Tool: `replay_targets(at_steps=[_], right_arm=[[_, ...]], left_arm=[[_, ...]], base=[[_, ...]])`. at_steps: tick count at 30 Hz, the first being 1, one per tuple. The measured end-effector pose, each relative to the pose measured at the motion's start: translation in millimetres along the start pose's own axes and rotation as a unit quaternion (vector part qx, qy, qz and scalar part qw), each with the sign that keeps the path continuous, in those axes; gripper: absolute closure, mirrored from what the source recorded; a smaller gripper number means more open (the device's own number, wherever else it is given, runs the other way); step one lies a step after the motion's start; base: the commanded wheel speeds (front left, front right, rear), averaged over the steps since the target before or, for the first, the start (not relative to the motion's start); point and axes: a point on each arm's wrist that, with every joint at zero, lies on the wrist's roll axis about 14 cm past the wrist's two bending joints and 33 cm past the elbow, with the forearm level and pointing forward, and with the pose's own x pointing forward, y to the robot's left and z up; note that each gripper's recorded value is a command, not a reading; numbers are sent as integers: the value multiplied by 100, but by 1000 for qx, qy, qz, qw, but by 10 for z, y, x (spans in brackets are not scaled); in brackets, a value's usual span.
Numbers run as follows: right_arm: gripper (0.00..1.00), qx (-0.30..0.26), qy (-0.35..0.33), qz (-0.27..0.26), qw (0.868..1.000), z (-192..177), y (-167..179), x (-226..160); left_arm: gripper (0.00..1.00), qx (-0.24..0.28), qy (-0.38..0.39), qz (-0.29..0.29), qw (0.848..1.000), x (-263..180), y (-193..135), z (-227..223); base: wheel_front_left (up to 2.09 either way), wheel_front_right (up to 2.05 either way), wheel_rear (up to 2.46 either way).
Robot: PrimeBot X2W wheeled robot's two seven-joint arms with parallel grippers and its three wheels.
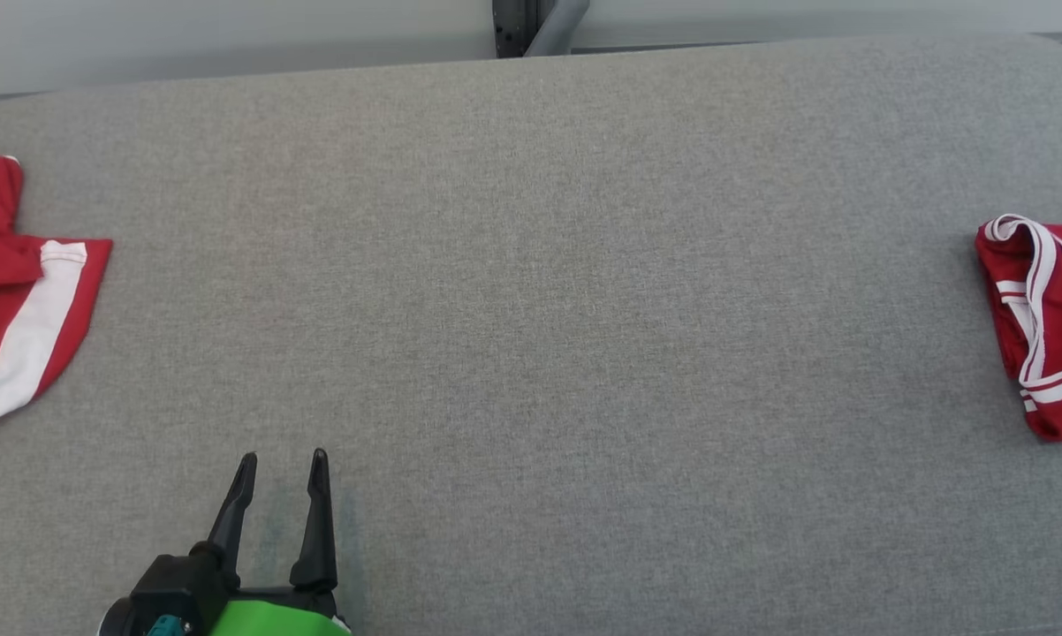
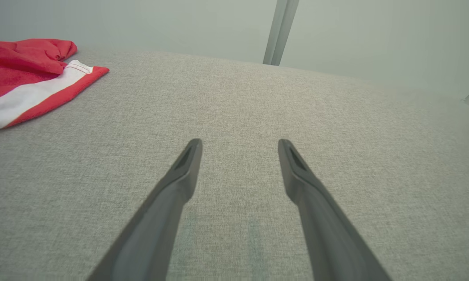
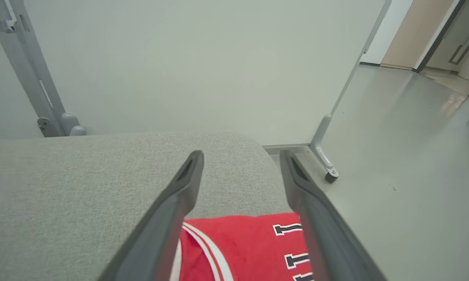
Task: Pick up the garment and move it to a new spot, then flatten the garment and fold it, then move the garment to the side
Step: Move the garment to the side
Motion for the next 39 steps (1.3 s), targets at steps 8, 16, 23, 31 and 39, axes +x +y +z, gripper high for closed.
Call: replay_targets(at_steps=[8, 16, 23, 31, 39], right_arm=[[0, 35, -59, 75, 995, 82, 514, -499], [0, 63, -106, 110, 986, 192, 935, -1056], [0, 76, -93, 143, 982, 40, 1335, -1502], [0, 81, -63, 164, 981, -159, 1573, -1739], [0, 85, -43, 169, 981, -285, 1658, -1827]], left_arm=[[0, -7, -17, 25, 1000, -246, 87, 99], [0, -8, -33, 41, 999, -454, 158, 177], [0, -9, -41, 52, 998, -597, 216, 192], [0, -11, -39, 60, 997, -668, 264, 164], [0, -14, -40, 62, 997, -692, 276, 162]], base=[[0, 0, 0], [0, 0, 0], [0, 0, 0], [0, 0, 0], [0, 0, 0]])
